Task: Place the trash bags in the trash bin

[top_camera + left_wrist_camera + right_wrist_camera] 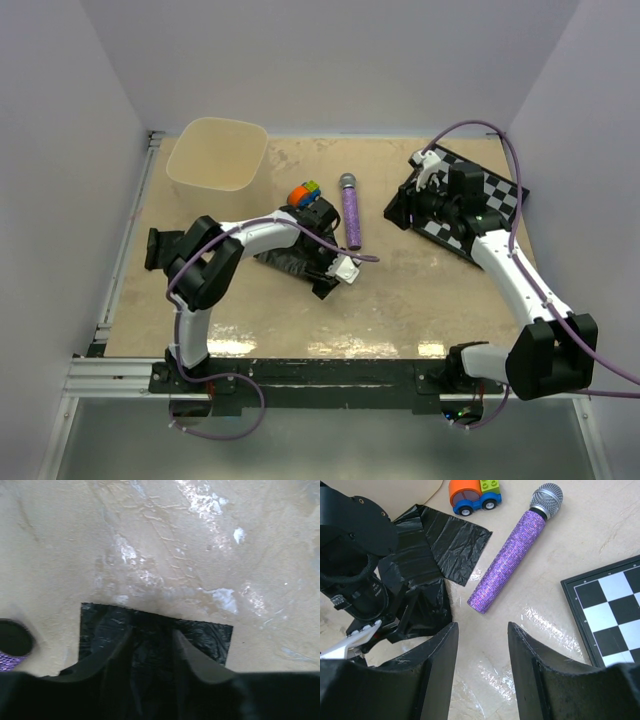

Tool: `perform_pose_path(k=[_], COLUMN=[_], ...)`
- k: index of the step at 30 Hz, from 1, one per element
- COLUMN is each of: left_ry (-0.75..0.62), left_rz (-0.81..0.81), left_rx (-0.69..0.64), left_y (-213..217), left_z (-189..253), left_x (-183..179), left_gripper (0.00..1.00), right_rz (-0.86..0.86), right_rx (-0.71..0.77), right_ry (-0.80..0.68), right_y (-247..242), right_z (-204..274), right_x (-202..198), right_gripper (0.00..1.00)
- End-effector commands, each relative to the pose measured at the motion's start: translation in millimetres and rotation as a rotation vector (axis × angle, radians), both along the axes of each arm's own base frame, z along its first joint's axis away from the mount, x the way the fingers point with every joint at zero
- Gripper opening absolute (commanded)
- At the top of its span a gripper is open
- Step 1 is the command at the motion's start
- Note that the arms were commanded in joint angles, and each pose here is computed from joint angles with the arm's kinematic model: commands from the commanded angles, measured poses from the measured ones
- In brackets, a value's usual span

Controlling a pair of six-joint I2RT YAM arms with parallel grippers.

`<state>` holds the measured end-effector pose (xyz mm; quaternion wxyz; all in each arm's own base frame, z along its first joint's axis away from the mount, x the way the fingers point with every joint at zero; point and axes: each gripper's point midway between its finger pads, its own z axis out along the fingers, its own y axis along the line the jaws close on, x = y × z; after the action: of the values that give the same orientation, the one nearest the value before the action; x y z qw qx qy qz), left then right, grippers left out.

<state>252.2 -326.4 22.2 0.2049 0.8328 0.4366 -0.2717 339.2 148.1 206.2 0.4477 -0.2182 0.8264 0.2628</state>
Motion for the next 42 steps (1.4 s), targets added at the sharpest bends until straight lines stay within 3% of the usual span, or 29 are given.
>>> perform_pose_path(k=[1,4,8,11,16,23,28,29,35,42], left_ry=[-0.114,-0.144,-0.128,-0.075,0.115,0.141,0.196,0.2,0.182,0.158], left_rz=[0.015,-0.015,-0.078,-0.135,-0.221,-0.264,-0.294,-0.296,-0.216,0.026], left_rx=[-0.147,-0.136,-0.08,-0.002,0.145,0.245,0.282,0.279,0.163,-0.17], left_y=[-28,-37,-40,-32,-7,26,45,46,30,-21], left_z=[38,44,27,8,-9,-29,-33,-31,3,118], left_x=[25,41,48,44,12,-10,-31,-34,-28,24], left_gripper=[0.47,0.57,0.81,0.81,0.72,0.54,0.19,0.01,0.0,0.0], right_rz=[0.004,0.002,0.004,-0.002,-0.007,-0.019,-0.015,-0.016,-0.02,0.025], right_rx=[0.026,0.025,0.022,0.021,0.008,0.027,0.026,0.025,0.026,-0.004], right_ry=[-0.087,-0.091,-0.095,-0.103,-0.114,-0.109,-0.103,-0.103,-0.105,-0.131], right_y=[3,2,2,0,-3,-4,-4,-4,-4,-2], right_z=[30,31,32,33,34,32,31,31,32,32], right_x=[11,12,9,8,5,7,11,12,18,21], right_gripper=[0.49,0.49,0.49,0.49,0.49,0.5,0.5,0.5,0.5,0.5])
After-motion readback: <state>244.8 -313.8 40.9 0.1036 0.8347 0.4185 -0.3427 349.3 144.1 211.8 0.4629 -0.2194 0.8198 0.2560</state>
